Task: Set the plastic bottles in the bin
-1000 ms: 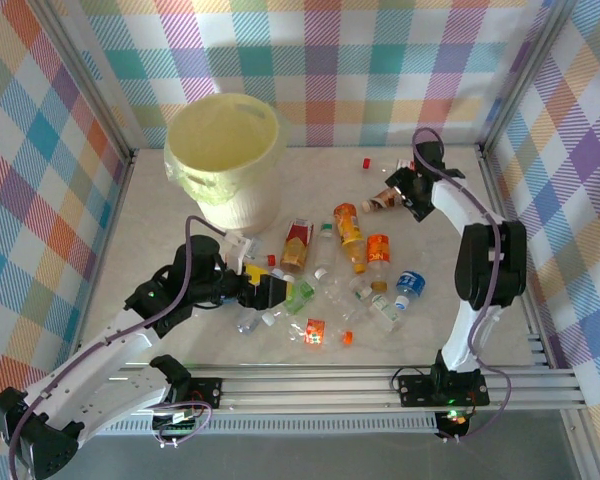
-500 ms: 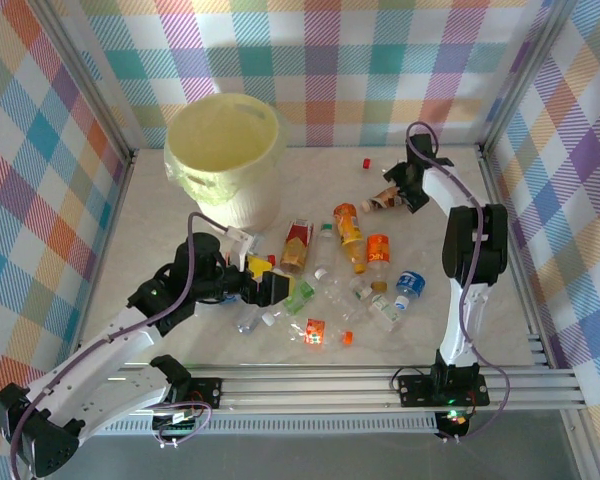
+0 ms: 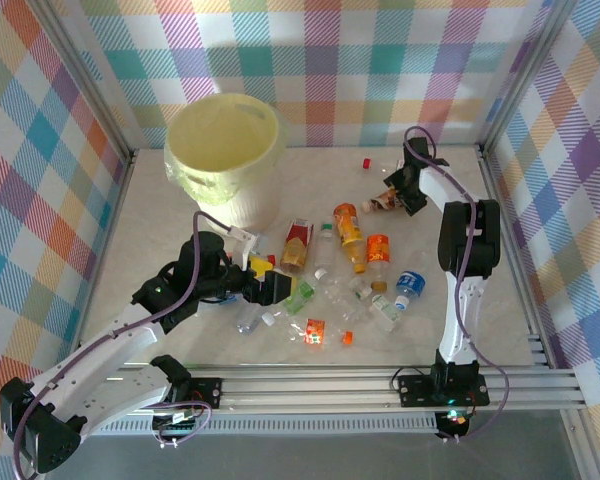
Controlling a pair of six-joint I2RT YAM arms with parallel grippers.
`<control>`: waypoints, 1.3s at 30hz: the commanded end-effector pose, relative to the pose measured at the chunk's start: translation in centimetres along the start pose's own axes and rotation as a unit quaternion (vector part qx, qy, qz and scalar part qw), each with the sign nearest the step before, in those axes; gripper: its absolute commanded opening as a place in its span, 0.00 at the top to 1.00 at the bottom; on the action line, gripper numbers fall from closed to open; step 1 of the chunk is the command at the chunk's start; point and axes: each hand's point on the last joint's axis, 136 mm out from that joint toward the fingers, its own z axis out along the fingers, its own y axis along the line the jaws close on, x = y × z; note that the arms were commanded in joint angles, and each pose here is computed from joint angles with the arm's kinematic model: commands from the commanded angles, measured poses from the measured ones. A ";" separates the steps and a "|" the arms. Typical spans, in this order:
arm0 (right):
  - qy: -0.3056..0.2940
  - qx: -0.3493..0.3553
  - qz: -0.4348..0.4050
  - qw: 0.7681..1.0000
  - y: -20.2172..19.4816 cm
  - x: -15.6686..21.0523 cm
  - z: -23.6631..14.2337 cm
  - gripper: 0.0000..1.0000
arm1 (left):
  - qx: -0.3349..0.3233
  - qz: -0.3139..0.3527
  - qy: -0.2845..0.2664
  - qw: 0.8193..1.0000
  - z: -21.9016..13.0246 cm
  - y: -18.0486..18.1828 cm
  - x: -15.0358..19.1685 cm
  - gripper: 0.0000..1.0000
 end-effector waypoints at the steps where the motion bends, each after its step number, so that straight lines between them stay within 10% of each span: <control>1: 0.003 0.014 0.008 1.000 -0.5 -0.5 0.5 0.23 | 0.010 0.015 -0.022 1.000 -0.4 -1.2 -1.6 0.00; 18: -0.021 -0.012 -0.032 0.999 -0.5 -1.1 -1.0 0.41 | 0.017 0.024 0.002 1.000 0.9 -1.9 -1.1 0.00; 31: -0.122 -0.101 -0.193 0.968 1.6 -0.8 -11.5 0.43 | 0.055 -0.009 0.036 0.998 4.0 -3.8 -3.1 0.00; 39: -0.081 -0.223 -0.292 0.926 4.7 4.9 -19.5 0.43 | 0.064 0.018 0.034 0.997 6.6 -4.3 -5.8 0.01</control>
